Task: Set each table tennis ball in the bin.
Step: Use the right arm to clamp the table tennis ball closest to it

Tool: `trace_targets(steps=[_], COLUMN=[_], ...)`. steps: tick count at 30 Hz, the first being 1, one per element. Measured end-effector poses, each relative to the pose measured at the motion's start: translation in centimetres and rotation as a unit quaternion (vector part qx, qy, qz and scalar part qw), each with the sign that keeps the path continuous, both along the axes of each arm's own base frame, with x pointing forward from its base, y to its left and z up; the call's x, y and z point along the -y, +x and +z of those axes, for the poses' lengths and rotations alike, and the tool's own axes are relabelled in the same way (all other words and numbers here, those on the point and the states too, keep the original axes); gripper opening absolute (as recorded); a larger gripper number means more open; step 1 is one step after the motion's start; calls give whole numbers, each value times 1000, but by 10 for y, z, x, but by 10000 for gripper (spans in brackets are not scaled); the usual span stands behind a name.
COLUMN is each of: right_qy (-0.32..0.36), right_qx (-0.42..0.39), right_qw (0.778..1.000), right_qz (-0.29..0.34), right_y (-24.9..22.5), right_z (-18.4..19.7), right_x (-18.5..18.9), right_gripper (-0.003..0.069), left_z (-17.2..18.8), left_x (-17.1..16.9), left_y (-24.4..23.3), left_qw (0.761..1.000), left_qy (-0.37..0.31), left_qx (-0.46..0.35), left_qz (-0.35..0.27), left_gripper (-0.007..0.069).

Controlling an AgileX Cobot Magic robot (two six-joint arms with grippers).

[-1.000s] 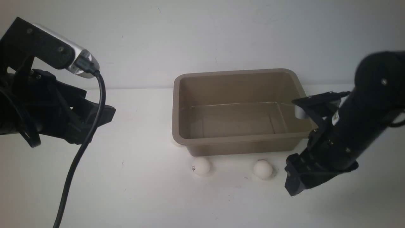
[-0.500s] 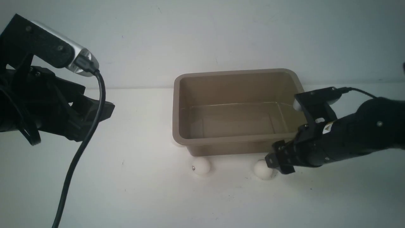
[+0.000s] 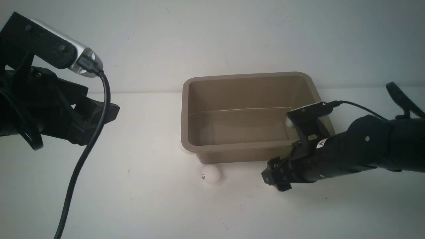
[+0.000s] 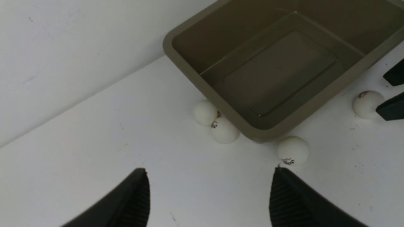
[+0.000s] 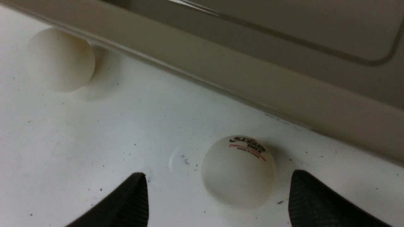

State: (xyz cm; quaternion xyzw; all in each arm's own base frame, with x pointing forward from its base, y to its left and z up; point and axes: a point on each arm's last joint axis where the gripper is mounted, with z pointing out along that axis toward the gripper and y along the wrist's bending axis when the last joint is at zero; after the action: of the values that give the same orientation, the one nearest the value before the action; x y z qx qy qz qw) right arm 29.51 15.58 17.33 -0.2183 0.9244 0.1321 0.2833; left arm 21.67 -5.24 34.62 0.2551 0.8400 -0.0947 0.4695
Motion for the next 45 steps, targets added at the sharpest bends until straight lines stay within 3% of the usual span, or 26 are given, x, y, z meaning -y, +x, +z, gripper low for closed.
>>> trace_targets(steps=[11,22,33,37,40,41,45], right_qy=[-15,-6,-22,-23,-23,-23,-23], right_qx=[-17,-1,-32,-30,-29,-29,-33], right_qw=[1000,1000,999,999,999,999,999], right_qz=[4,2,1,0,0,0,1], right_y=[6,16,19,19,20,20,19], right_z=[-19,-13,-39,-40,-40,-40,-40], right_x=[-3,-7,-8,-8,-8,-8,-8], right_gripper=[536,536,534,501,429,365,362], left_z=[0,0,0,0,0,0,0], left_x=[0,0,0,0,0,0,0], left_y=[0,0,0,0,0,0,0], left_qw=[1000,1000,1000,1000,1000,1000,1000], left_qy=[0,0,0,0,0,0,0], left_qx=[0,0,0,0,0,0,0], left_qz=[0,0,0,0,0,0,0], left_gripper=[457,457,457,457,457,457,457])
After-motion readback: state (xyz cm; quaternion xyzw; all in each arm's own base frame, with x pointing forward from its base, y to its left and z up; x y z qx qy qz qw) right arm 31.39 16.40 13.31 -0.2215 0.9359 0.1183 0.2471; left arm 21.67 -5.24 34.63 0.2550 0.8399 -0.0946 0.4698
